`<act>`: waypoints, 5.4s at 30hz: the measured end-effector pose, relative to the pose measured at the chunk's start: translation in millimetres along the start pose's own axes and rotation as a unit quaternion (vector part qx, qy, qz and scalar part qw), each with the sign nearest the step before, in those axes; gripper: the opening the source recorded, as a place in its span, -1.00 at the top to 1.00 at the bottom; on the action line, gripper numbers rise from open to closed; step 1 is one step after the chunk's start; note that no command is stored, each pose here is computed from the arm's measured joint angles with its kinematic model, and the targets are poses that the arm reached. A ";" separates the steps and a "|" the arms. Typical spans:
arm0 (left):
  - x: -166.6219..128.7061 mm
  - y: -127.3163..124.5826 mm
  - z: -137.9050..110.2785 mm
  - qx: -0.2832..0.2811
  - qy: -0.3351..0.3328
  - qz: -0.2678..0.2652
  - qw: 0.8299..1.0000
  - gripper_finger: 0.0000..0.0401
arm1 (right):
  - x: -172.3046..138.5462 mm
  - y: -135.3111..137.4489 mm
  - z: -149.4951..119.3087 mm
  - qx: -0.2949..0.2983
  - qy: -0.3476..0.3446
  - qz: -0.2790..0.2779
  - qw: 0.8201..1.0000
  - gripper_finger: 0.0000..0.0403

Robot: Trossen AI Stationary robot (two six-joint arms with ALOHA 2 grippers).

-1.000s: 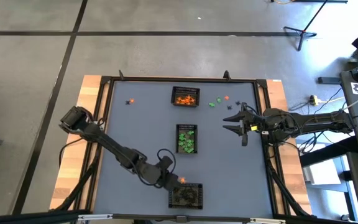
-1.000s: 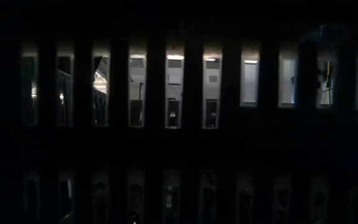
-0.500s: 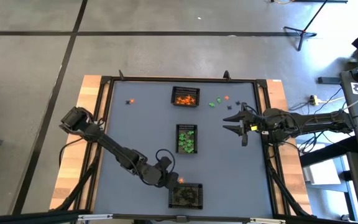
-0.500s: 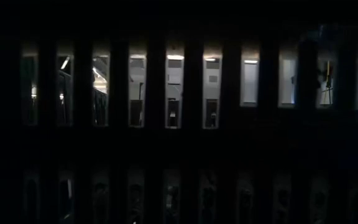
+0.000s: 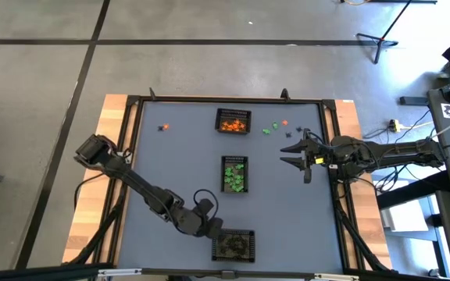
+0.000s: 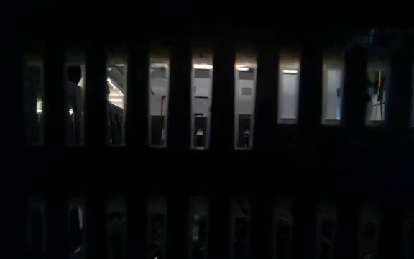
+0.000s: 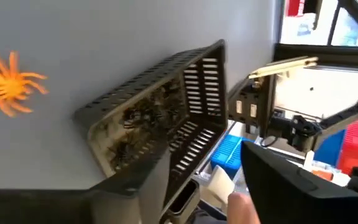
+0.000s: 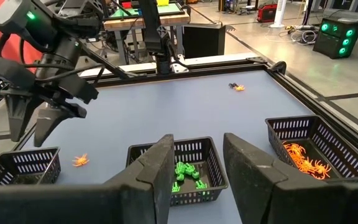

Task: Sort Halloween decoration
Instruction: Put the black spider toy into the bottom black bin

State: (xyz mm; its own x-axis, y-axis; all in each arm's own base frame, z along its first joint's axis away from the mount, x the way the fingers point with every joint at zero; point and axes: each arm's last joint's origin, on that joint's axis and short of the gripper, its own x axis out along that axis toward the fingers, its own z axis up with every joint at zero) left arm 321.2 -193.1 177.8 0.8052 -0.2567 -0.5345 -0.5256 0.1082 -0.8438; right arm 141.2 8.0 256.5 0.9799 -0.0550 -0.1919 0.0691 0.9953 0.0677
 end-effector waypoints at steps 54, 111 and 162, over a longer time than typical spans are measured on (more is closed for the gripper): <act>15.8 45.2 42.1 -0.146 -0.011 0.217 0.965 -0.12 | -0.1 0.0 0.1 0.000 0.000 0.000 1.000 0.32; -26.7 0.6 76.8 0.031 -0.065 0.148 0.986 1.00 | 0.0 0.0 0.1 0.000 0.000 0.000 1.000 0.32; -107.7 3.9 365.6 0.106 -0.353 0.088 0.926 0.81 | 0.0 0.0 0.1 0.000 0.000 0.000 1.000 0.32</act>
State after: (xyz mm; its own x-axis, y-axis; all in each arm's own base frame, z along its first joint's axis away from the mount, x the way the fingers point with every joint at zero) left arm 332.8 186.1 214.6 0.7298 0.4657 -0.5006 -0.6609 0.2930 -0.6909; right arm 141.2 8.0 256.6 0.9799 -0.0550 -0.1919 0.0691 0.9953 0.0678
